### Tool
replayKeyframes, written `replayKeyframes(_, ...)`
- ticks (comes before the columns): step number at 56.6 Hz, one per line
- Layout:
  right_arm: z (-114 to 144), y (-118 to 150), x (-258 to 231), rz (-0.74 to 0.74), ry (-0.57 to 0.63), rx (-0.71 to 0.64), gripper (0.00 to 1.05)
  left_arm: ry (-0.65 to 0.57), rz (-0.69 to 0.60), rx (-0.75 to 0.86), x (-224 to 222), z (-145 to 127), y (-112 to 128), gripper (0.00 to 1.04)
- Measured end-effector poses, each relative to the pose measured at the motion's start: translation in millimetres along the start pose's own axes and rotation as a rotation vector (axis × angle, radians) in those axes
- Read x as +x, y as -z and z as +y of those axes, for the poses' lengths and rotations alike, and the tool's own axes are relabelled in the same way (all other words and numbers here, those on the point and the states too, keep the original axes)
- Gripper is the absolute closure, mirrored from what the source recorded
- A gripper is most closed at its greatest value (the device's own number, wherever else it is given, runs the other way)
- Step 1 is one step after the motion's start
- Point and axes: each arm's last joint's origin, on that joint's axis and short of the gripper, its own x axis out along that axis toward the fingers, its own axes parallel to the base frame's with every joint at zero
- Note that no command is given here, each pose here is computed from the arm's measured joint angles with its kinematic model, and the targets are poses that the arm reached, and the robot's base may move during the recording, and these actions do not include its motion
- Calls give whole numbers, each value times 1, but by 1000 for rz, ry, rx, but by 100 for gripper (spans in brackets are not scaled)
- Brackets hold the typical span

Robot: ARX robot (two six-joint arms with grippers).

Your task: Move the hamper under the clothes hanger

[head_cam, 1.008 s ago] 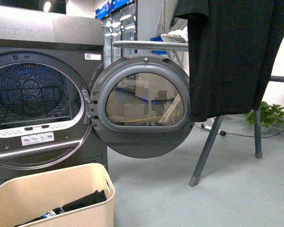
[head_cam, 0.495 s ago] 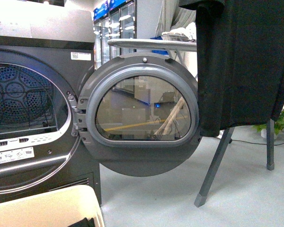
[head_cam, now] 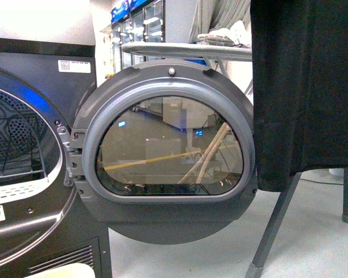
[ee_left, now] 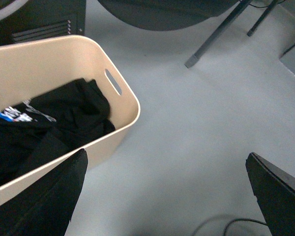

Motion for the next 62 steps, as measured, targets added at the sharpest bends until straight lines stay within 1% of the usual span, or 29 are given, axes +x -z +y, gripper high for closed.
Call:
replayKeyframes(3,0,0,0,0,-1,0,8,9,9,-20,0,1,0,7)
replayKeyframes(9,0,0,0,0,-4,0,8,9,-15,-28,-2,3,-6,7)
replayKeyframes(21,0,0,0,0,-3,0,8,-4,-34,-43,-3,7,-11,7)
replayKeyframes(34,0,0,0,0,-3,0,8,29,-36,-7,-4,2,-10,7)
replayKeyframes(43,0,0,0,0,-3,0,8,28,-37,-5,-4,2,-10,7)
replayKeyframes(44,0,0,0,0,-3,0,8,14,-44,8,-4,2,-10,7)
replayKeyframes(45,0,0,0,0,-3,0,8,-21,-81,40,-4,1,-10,10)
replayKeyframes(46,0,0,0,0,-4,0,8,-102,-167,103,-2,0,-8,15)
replayKeyframes(47,0,0,0,0,-4,0,8,-146,-252,148,0,-2,-4,20)
replayKeyframes(49,0,0,0,0,-2,0,8,-197,-379,196,-2,-6,-5,29)
replayKeyframes(50,0,0,0,0,-3,0,8,-221,-418,200,-4,-8,-7,34)
replayKeyframes(51,0,0,0,0,-5,0,8,-243,-434,200,-5,-8,-8,38)
replayKeyframes(53,0,0,0,0,-5,0,8,-267,-444,196,-6,-7,-8,49)
replayKeyframes(55,0,0,0,0,-3,0,8,-266,-445,198,-6,-7,-8,56)
replayKeyframes(58,0,0,0,0,-3,0,8,-261,-445,199,-6,-8,-8,73)
replayKeyframes(59,0,0,0,0,-3,0,8,-261,-445,199,-6,-8,-8,76)
replayKeyframes(60,0,0,0,0,-3,0,8,-261,-445,198,-6,-8,-8,76)
replayKeyframes(62,0,0,0,0,-3,0,8,-262,-445,199,-6,-8,-8,69)
